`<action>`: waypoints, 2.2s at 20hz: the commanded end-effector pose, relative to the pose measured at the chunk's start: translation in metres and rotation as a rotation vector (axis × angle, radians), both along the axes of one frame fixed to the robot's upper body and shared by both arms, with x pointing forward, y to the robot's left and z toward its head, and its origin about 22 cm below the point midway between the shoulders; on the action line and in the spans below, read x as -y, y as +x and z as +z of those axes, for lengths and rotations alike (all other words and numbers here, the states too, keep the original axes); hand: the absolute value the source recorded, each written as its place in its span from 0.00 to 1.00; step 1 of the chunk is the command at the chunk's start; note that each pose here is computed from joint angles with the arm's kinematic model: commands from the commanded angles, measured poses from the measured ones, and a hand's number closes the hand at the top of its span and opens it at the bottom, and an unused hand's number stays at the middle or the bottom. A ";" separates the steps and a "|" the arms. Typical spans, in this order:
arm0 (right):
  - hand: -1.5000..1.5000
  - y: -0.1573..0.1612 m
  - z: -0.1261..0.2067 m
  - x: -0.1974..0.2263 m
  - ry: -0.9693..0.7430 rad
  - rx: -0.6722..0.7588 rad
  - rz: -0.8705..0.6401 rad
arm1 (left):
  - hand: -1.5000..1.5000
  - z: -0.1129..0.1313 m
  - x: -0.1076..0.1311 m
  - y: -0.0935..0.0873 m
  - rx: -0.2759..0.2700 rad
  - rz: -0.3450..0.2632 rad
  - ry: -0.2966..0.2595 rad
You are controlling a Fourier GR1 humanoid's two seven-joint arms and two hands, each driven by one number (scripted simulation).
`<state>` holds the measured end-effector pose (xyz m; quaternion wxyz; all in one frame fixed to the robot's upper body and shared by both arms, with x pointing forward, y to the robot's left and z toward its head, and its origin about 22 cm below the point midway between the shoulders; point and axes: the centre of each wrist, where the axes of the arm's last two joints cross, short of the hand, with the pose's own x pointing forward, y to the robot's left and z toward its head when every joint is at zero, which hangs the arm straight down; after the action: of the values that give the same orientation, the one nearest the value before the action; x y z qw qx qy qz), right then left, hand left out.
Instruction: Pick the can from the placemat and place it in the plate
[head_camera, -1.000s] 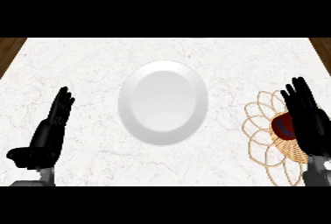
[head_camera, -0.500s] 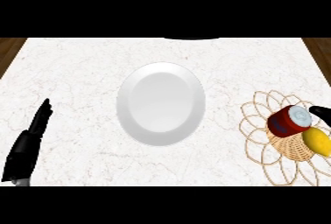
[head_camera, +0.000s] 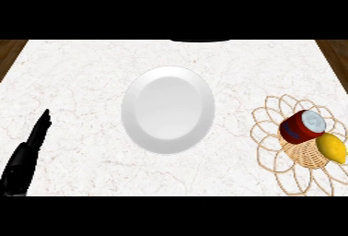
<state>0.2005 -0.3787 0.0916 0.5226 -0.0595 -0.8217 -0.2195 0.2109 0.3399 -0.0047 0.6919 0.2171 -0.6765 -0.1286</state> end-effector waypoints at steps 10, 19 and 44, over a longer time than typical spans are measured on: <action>0.00 -0.016 0.069 0.060 -0.511 -0.451 0.216 | 0.50 -0.011 0.009 -0.004 -0.012 -0.012 0.000; 0.00 0.026 0.072 0.063 -0.635 -0.699 0.339 | 0.50 0.004 -0.005 0.003 0.007 -0.020 -0.011; 0.00 0.089 -0.018 0.049 -0.859 -0.902 0.669 | 0.50 0.008 0.003 0.005 -0.001 -0.016 0.002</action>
<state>0.2804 -0.4278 0.0887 0.7803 -0.1058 -0.5179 0.3342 0.2151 0.3359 -0.0067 0.6913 0.2112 -0.6784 -0.1314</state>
